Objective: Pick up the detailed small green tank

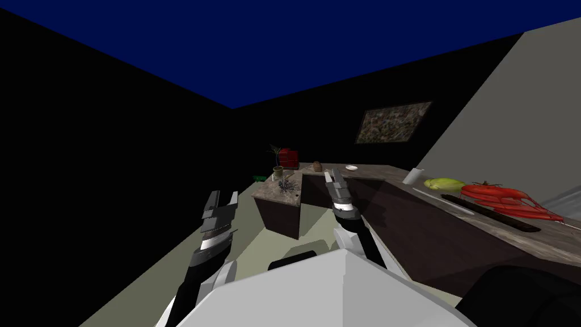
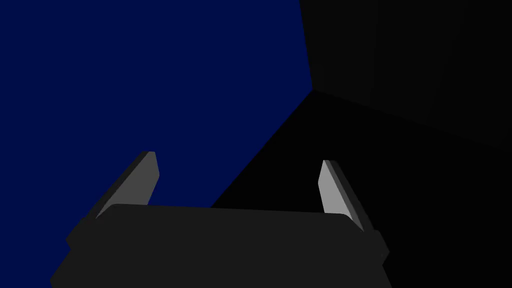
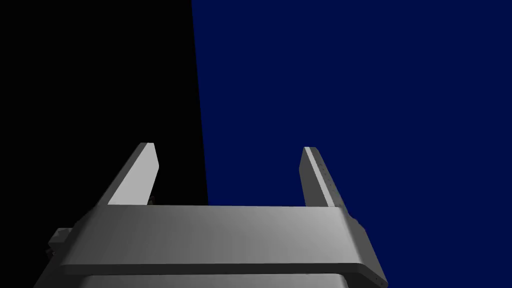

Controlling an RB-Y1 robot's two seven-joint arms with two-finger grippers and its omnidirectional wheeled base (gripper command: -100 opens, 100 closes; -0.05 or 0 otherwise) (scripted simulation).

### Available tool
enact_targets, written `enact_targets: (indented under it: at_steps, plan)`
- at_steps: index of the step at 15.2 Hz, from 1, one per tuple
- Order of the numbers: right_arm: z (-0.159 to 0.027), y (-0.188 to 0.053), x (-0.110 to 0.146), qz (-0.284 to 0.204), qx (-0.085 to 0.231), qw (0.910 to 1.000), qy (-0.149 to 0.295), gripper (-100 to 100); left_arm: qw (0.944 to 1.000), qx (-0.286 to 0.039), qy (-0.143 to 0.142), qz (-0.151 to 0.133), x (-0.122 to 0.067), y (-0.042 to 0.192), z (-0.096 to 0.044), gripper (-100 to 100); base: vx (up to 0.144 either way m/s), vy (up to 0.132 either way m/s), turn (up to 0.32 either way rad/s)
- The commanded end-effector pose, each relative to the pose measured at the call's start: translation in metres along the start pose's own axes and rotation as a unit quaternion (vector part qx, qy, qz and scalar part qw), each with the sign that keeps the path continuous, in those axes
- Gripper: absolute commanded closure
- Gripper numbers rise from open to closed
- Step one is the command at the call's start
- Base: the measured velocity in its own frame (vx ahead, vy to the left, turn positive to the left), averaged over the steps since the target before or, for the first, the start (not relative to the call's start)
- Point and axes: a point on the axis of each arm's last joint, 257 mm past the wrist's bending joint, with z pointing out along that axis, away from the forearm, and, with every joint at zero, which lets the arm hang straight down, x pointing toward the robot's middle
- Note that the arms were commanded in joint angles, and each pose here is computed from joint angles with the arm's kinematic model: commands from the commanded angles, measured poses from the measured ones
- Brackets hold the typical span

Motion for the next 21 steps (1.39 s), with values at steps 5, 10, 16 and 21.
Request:
enact_targets:
  at_steps: [5,10,16,21]
  plan:
    - [-0.010,-0.016,0.017,-0.019,0.020,0.9981,0.056,-100,1.0000,0.000,0.000,0.000,0.000,0.000,0.000,0,0.010,0.015,0.067]
    - [-0.025,-0.036,0.032,-0.040,0.048,0.9918,0.112,-100,1.0000,0.000,0.000,0.000,0.000,0.000,0.000,0,0.015,0.027,0.082]
    - [-0.049,-0.064,0.046,-0.068,0.084,0.9779,0.179,-100,1.0000,0.000,0.000,0.000,0.000,0.000,0.000,0,0.020,0.025,0.092]
    - [-0.081,-0.095,0.055,-0.100,0.126,0.9559,0.245,-100,1.0000,0.000,0.000,0.000,0.000,0.000,0.000,0,0.022,0.031,0.118]
